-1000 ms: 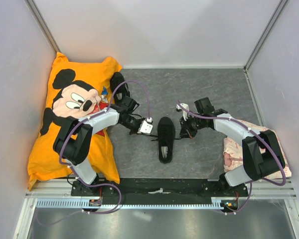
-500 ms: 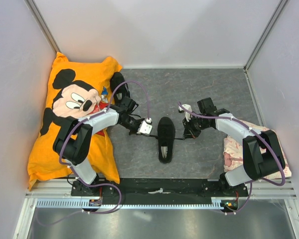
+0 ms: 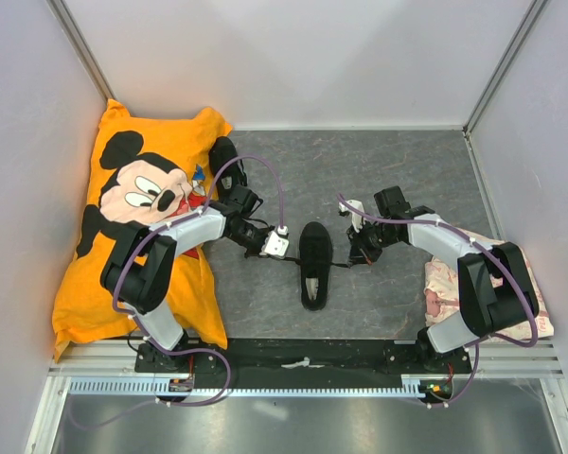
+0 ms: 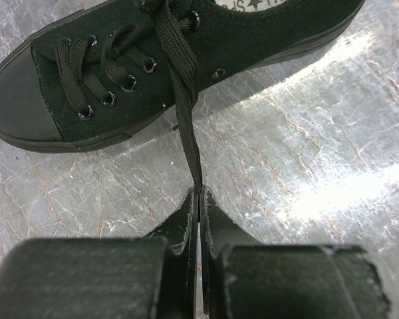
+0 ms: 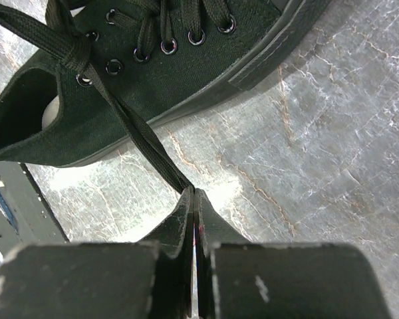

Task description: Tie the shoes

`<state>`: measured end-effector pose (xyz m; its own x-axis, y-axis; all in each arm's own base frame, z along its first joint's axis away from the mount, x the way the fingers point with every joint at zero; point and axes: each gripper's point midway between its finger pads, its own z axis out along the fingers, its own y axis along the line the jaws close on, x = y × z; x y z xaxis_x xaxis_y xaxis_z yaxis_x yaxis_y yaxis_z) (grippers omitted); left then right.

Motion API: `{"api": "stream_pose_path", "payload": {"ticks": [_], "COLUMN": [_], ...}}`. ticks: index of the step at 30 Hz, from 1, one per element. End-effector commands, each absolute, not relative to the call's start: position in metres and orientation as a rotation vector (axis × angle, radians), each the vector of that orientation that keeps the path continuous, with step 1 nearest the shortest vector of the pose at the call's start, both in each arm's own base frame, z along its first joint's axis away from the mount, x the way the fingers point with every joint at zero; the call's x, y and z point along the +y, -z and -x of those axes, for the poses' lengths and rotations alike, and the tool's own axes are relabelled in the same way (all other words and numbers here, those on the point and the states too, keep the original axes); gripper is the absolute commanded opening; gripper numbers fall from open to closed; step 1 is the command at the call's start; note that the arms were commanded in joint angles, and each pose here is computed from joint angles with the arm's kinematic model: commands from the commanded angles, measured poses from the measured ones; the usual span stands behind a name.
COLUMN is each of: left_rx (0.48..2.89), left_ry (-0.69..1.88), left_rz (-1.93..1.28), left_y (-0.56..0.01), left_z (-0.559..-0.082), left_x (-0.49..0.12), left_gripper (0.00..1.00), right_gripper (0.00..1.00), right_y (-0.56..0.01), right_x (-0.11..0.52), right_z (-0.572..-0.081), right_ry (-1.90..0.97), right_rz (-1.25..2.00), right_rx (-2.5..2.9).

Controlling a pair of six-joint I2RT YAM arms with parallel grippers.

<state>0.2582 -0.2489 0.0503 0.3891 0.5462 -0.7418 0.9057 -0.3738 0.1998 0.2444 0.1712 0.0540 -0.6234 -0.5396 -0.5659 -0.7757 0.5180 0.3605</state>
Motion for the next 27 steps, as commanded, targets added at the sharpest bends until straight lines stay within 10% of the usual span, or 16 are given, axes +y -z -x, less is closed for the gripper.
{"api": "stream_pose_path", "payload": {"ticks": [1,21,24,27], "left_rx": [1.268,1.308,1.288,1.268], "left_ry": [0.692,0.667,0.694,0.693], "left_rz": [-2.078,-2.088,-2.037,-1.99], "left_y": [-0.044,-0.038,-0.055,-0.077], "left_z": [-0.265,-0.267,-0.265,-0.262], "left_x": [-0.238,-0.242,-0.248,-0.251], "left_gripper": [0.02,0.02,0.29,0.55], "right_gripper": [0.0,0.0,0.04,0.31], "right_y": [-0.058,-0.061,-0.076,-0.09], "right_x": [0.171,0.179,0.194,0.2], "right_z": [-0.254,-0.256,-0.254,-0.253], "right_ry": [-0.836,-0.89,-0.997,-1.055], "right_rz": [1.051,1.049,1.042,1.038], "right_rx": [2.379,2.363,2.314,2.285]}}
